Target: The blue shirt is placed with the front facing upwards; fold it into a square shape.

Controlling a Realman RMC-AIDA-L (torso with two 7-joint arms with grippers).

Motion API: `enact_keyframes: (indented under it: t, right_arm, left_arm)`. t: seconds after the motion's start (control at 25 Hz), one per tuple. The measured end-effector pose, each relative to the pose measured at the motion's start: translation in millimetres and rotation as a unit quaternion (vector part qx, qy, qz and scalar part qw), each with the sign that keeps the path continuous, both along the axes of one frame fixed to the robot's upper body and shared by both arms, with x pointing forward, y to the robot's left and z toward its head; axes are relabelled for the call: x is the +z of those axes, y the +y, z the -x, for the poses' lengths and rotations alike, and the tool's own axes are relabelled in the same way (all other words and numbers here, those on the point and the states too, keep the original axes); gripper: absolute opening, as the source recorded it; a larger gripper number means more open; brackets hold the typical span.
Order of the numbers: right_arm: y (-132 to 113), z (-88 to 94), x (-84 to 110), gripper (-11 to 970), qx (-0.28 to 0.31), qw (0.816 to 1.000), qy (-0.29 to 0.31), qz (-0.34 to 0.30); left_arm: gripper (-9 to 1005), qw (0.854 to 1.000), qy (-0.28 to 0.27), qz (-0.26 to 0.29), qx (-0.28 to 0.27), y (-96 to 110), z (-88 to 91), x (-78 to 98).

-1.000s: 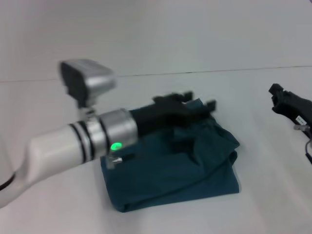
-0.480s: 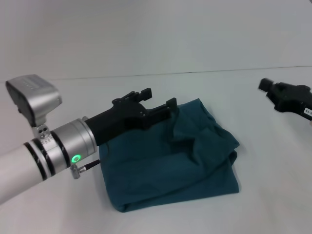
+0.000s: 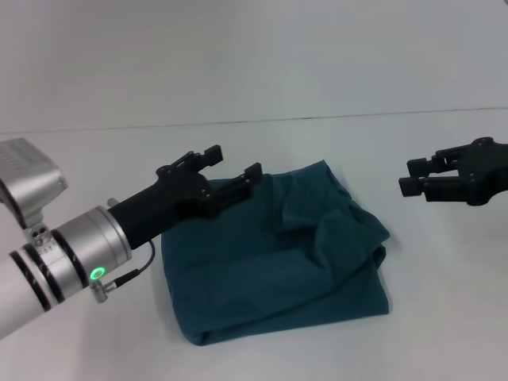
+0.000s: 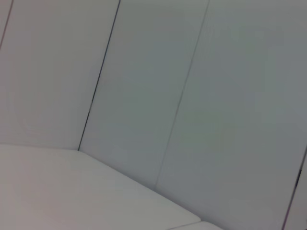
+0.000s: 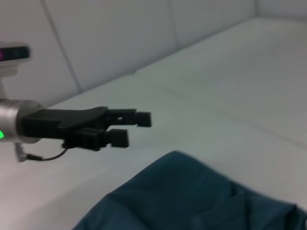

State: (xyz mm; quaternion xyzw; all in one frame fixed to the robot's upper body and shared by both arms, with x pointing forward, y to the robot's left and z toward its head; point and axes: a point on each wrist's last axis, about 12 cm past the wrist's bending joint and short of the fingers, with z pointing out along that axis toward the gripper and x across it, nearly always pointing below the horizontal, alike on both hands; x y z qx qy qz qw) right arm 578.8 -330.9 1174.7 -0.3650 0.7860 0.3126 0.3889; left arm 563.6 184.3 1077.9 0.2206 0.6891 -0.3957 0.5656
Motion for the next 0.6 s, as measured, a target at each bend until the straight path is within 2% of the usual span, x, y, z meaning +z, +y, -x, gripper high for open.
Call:
enact_keyframes:
  t: [0.16,0.28,0.44,0.6]
  right_arm:
    - [8.5,-13.2,27.2,393,-0.001,0.998,0.066,-0.002]
    - [24.1,-27.0,45.0,460,-0.007,0.996,0.089,0.007]
    - [58.2,-44.7,50.7,556,0.004,0.994,0.093,0.058]
    - [99.6,-55.7,48.6,633,0.022,0.987,0.103,0.118]
  left_arm:
    - [860,1.0,0.0,0.013,0.009,7.2,2.4,-0.4]
    - [859,1.0,-0.003,0.02,0.009,9.4,3.0,0.8]
    - [859,1.0,-0.008,0.023,0.011,11.3,3.1,1.8]
    - [859,0.999,-0.025,0.027,0.027,23.9,6.6,2.1]
